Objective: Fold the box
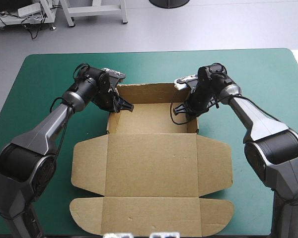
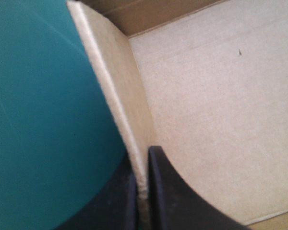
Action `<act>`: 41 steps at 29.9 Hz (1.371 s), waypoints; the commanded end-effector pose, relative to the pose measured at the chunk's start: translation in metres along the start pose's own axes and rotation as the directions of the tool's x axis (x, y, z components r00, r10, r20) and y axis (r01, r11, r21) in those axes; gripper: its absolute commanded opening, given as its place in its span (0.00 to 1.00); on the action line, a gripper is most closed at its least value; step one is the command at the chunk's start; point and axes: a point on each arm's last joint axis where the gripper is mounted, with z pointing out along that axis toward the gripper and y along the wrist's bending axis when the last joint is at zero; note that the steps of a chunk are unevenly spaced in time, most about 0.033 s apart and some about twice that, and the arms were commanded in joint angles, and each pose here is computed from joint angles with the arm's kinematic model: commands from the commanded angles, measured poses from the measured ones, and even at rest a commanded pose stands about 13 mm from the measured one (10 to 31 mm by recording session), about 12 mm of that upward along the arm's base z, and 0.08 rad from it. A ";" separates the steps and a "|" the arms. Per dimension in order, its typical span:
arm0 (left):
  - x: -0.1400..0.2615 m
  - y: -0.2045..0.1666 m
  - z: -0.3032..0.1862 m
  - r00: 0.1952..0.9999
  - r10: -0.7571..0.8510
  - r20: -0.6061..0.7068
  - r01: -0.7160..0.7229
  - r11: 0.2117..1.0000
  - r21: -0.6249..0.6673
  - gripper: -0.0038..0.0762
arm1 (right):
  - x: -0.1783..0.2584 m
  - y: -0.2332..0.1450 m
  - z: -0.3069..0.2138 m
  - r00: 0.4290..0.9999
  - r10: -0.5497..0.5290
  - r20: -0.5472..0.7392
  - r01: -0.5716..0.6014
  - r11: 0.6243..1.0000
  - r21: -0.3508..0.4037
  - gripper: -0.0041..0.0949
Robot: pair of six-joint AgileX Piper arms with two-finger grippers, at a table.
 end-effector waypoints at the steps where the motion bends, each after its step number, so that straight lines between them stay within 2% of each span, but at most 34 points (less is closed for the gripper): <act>1: 0.005 -0.003 -0.004 0.998 0.036 -0.051 -0.036 0.999 -0.010 0.04 | 0.007 -0.006 -0.030 1.000 -0.016 0.004 0.016 0.999 0.044 0.05; 4: 0.007 -0.003 -0.004 0.997 0.035 -0.067 -0.036 0.999 -0.010 0.12 | 0.007 -0.007 -0.030 1.000 -0.018 0.003 0.018 0.999 0.050 0.18; 6: 0.007 -0.002 -0.004 0.997 0.033 -0.075 -0.034 0.999 -0.010 0.23 | 0.007 -0.006 -0.031 1.000 -0.012 0.006 0.012 0.999 0.044 0.33; 9: 0.008 -0.001 -0.006 0.995 0.029 -0.094 -0.030 1.000 -0.007 0.44 | 0.006 -0.003 -0.034 1.000 -0.008 0.018 0.007 1.000 0.021 0.61; 11: 0.008 0.000 -0.009 0.995 0.032 -0.093 -0.034 0.999 -0.016 0.56 | 0.006 -0.004 -0.037 1.000 -0.010 0.026 0.009 0.999 0.031 0.75; 13: 0.006 0.002 -0.013 0.996 0.031 -0.084 -0.034 0.999 -0.035 0.62 | 0.006 -0.004 -0.042 0.999 -0.015 0.037 0.014 0.999 0.044 0.81; 17: 0.001 0.002 -0.026 0.999 0.031 -0.045 -0.033 0.999 -0.042 0.62 | 0.007 -0.004 -0.058 0.997 -0.025 0.079 0.020 0.998 0.062 0.82; 22: -0.004 0.003 -0.057 1.000 0.026 0.011 -0.025 0.999 -0.044 0.62 | 0.008 0.002 -0.094 0.984 -0.028 0.178 0.020 0.999 0.047 0.82; 30: -0.007 0.005 -0.132 0.973 0.025 0.230 -0.011 0.998 -0.060 0.62 | 0.022 0.013 -0.173 0.923 -0.056 0.382 0.037 0.998 0.056 0.82; 37: 0.019 0.015 -0.207 0.916 0.051 0.399 0.017 0.986 -0.165 0.62 | 0.050 0.026 -0.226 0.859 -0.091 0.504 0.089 0.996 0.028 0.82; 41: 0.046 0.020 -0.249 0.871 0.062 0.488 0.045 0.978 -0.205 0.62 | 0.057 0.029 -0.237 0.841 -0.106 0.530 0.108 0.994 0.028 0.82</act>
